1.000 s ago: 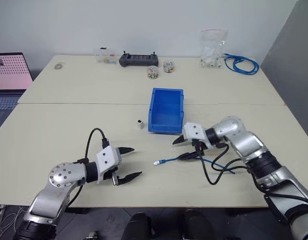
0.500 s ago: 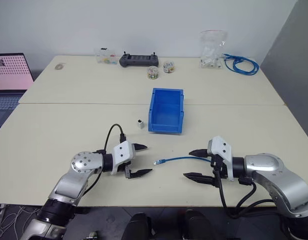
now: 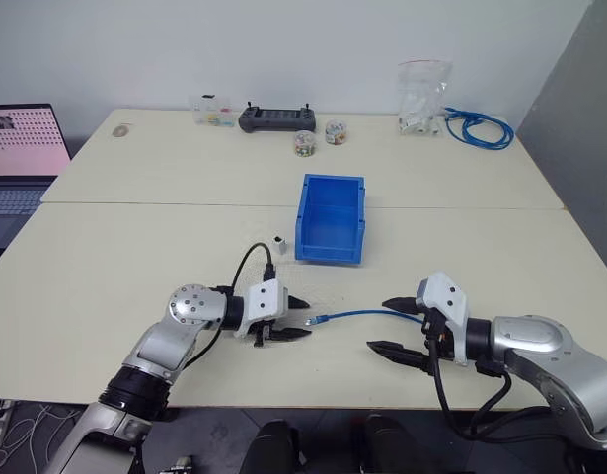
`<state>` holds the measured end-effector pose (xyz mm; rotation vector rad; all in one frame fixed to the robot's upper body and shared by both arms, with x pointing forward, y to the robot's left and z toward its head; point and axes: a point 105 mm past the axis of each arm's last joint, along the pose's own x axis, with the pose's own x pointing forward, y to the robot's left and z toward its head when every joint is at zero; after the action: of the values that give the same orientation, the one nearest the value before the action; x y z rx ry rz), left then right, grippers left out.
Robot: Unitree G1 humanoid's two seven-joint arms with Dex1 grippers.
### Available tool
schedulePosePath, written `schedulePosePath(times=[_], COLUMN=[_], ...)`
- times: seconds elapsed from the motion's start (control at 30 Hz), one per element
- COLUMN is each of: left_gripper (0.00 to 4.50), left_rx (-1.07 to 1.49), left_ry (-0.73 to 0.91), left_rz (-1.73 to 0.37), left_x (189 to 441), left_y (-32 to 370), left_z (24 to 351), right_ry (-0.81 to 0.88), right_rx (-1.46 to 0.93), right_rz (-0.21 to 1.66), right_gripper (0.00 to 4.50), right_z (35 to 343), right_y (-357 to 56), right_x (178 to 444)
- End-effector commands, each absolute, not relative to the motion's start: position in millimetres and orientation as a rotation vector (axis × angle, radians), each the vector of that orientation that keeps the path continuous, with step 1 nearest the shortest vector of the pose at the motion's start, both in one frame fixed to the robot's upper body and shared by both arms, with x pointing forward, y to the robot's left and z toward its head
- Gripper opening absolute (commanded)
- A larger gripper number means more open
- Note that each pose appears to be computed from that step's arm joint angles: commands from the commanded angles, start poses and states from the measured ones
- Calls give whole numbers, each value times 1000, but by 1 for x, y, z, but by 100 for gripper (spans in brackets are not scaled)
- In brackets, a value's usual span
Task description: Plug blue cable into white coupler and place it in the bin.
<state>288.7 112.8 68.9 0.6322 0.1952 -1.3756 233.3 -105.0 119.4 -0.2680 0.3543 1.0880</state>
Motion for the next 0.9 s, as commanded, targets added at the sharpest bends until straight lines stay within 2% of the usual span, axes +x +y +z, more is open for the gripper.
schedulePosePath(times=[0.03, 0.17, 0.23, 0.5, 0.73, 0.8, 0.9], left_gripper=[145, 55, 25, 25, 25, 25, 25], left_rx=[769, 814, 829, 767, 479, 410, 251], left_ry=[235, 230, 234, 246, 270, 289, 347], left_rz=[-1369, -1327, -1319, -1300, -1291, -1289, -1348], left_x=[286, 291, 292, 296, 317, 321, 320], left_y=[118, 118, 118, 108, 84, 81, 75], left_z=[55, 54, 54, 67, 112, 119, 133], right_ry=[305, 306, 309, 275, 160, 153, 223], right_rx=[-275, -293, -290, -279, -214, -194, -41], right_rz=[1092, 1079, 1090, 1093, 1088, 1081, 1078], right_gripper=[412, 412, 412, 412, 412, 412, 412], right_z=[133, 135, 136, 140, 153, 153, 147], right_y=[-105, -107, -106, -105, -100, -100, -102], right_x=[230, 231, 228, 222, 209, 207, 202])
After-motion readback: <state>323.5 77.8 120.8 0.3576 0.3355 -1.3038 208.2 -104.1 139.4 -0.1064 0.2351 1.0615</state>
